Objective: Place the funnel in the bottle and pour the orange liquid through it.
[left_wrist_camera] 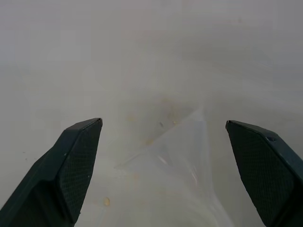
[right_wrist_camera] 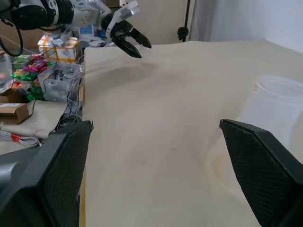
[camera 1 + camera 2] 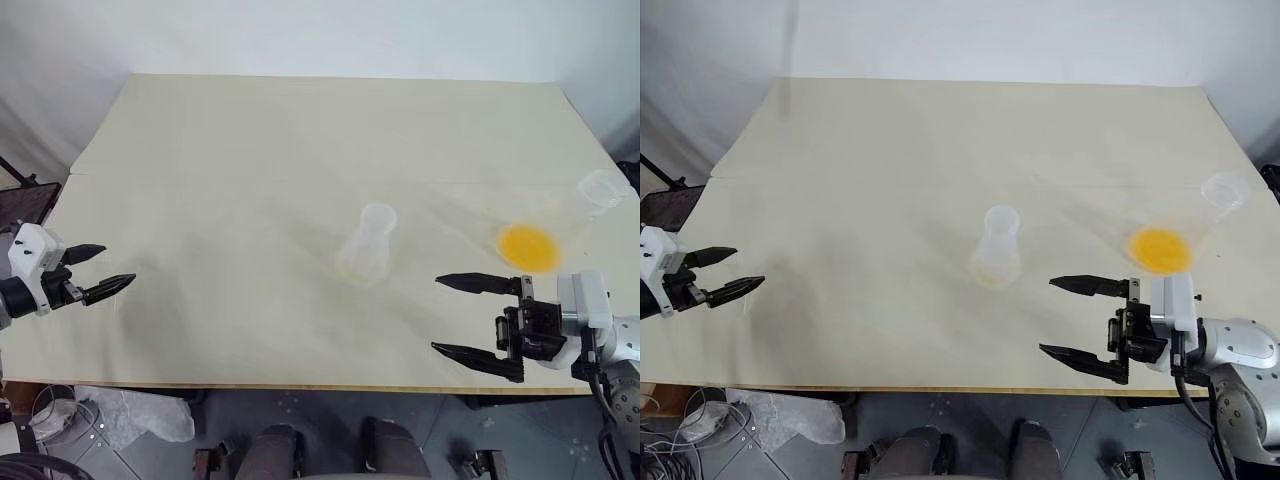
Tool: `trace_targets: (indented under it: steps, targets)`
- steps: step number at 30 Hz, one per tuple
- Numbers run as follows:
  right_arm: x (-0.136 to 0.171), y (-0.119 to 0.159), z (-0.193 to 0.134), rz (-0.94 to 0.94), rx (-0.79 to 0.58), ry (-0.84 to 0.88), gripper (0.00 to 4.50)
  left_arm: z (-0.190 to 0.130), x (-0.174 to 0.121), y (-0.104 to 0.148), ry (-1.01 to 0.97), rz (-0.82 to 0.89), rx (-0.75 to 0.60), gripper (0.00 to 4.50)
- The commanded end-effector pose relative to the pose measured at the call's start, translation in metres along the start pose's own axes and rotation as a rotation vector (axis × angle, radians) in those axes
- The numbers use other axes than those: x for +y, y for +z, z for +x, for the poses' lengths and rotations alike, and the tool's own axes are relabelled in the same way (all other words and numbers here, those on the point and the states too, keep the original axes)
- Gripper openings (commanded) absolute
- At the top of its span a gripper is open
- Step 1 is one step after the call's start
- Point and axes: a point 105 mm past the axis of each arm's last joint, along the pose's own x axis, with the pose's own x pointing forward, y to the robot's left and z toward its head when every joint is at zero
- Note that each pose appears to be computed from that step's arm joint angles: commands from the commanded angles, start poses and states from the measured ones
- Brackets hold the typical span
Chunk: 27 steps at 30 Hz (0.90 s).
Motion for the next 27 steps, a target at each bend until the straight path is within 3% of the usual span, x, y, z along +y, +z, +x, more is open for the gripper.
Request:
trace_targets:
  steps: [1,16,19,27]
  targets:
    - [0.001,0.007,0.005,-0.037,0.003,0.011,4.5,-0.007,0.002,-0.001,-0.028,0.039,0.058,4.46]
    - [-0.006,0.007,0.012,-0.043,0.008,-0.017,4.5,-0.019,0.004,-0.003,-0.091,0.046,0.151,4.46]
    - [-0.007,0.007,0.012,-0.046,0.01,-0.022,4.5,-0.022,0.003,-0.005,-0.115,0.044,0.172,3.85]
    - [-0.008,0.007,0.012,-0.048,0.014,-0.029,4.5,-0.024,0.0,-0.006,-0.148,0.034,0.189,1.53]
